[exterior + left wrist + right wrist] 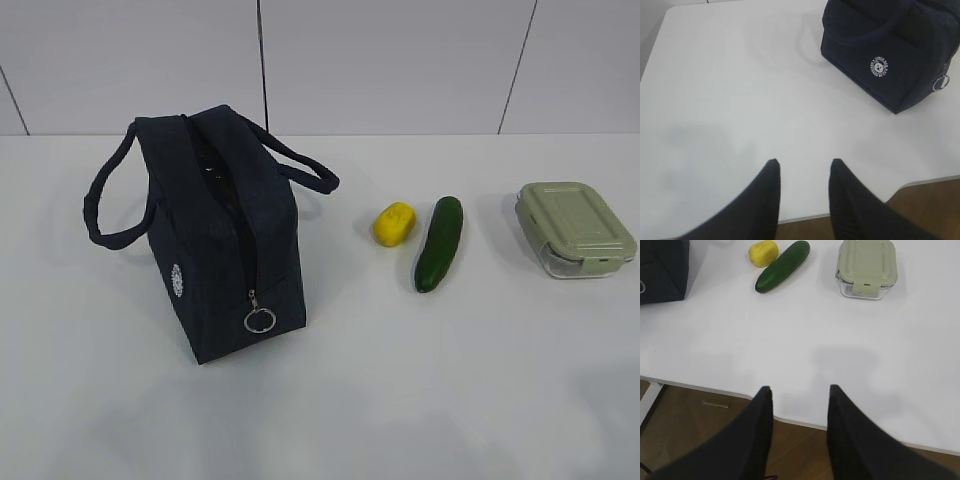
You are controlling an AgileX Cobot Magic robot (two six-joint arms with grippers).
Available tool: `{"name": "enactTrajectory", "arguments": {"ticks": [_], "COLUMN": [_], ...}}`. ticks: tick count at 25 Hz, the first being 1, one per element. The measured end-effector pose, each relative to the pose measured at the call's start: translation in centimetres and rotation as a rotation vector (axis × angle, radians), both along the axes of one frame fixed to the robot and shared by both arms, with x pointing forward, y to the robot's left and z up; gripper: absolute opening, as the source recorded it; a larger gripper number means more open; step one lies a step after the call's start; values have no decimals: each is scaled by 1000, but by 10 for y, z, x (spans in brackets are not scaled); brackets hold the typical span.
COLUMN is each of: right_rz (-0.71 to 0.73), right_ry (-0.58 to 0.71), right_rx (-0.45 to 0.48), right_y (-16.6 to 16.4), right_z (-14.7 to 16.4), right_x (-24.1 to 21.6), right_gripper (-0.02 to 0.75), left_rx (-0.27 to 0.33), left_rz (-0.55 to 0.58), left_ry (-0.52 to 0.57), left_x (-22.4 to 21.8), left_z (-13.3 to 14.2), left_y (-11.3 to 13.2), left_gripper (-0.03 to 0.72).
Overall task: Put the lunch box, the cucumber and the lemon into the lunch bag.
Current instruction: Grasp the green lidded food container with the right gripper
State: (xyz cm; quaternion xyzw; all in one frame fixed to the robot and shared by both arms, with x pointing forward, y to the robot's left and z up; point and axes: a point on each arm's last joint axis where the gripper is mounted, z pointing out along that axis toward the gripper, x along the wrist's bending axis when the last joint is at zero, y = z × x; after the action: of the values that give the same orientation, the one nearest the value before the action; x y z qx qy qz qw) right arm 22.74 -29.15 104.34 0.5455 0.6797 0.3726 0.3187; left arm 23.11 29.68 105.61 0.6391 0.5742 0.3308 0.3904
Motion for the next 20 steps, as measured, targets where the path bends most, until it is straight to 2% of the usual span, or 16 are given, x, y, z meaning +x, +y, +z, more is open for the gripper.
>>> {"name": "enactTrajectory", "arguments": {"ticks": [20], "right_rz": [0], "right_ry": [2], "right_rx": [0], "right_y": [0], "right_z": [0], "right_x": [0], "right_gripper": [276], "left_rx": [0], "left_rz": [0], "left_ry": [0], "left_x": [0], "left_z": [0], "left_y": [0], "left_gripper": [241]}}
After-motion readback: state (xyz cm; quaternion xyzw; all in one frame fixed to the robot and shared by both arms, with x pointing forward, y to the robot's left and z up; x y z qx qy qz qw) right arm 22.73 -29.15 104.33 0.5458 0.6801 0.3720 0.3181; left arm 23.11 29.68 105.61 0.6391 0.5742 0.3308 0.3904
